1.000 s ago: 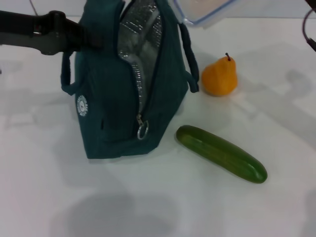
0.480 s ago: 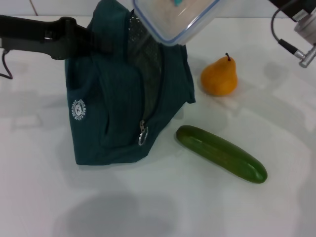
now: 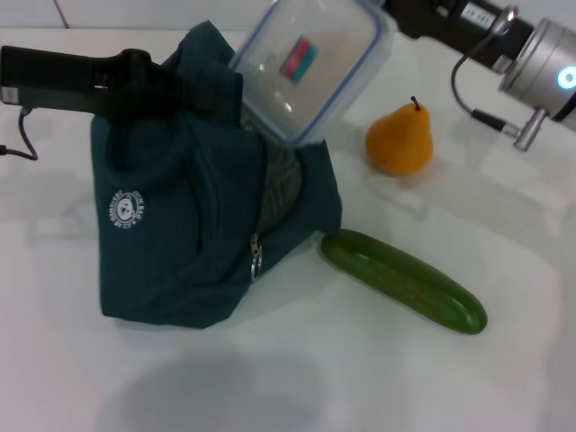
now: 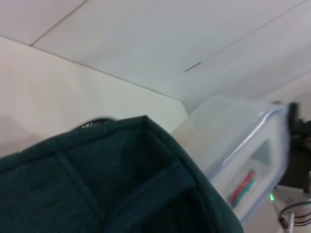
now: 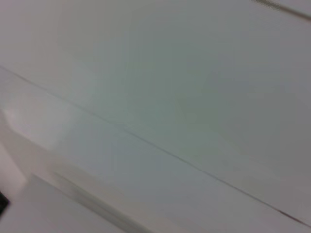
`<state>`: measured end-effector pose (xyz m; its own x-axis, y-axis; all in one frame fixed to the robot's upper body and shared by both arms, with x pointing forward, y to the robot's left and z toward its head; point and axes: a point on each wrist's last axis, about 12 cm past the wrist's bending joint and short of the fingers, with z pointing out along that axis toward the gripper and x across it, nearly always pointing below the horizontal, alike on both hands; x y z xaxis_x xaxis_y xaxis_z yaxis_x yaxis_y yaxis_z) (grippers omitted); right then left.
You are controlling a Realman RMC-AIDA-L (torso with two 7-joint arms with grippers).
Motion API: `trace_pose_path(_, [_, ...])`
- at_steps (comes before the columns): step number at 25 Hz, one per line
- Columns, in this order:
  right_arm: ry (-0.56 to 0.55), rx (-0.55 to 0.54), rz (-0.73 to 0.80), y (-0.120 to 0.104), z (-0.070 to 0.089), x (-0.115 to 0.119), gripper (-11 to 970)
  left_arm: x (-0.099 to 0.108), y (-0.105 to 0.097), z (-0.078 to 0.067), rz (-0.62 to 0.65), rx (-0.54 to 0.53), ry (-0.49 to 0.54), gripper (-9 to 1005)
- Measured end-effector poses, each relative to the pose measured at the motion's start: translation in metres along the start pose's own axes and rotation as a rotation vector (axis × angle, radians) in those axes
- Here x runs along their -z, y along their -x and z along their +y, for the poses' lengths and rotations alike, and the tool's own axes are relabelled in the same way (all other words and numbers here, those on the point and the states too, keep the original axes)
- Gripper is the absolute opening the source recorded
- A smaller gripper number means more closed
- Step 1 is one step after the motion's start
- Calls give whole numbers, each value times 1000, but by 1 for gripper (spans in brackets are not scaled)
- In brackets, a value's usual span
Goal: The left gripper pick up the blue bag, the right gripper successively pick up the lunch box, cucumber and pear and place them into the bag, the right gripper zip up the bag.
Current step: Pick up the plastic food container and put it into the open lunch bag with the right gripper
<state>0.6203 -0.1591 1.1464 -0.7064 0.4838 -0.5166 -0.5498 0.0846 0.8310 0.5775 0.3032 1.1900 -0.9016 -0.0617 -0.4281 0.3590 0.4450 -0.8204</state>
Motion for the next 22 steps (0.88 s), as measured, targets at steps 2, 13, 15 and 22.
trace_pose_path(2, [-14, 2, 11, -2, -2, 0, 109, -1, -1, 1, -2, -2, -2, 55])
trace_pose_path(13, [-63, 35, 69, -24, -6, -5, 124, -9, -7, 4, 4, 5, -26, 57])
trace_pose_path(15, [-56, 32, 75, -27, -5, -6, 127, -10, -7, 4, 5, 4, -29, 58])
trace_pose_path(22, [-52, 43, 140, -41, -4, -10, 136, -11, -9, 4, 6, 4, -34, 59])
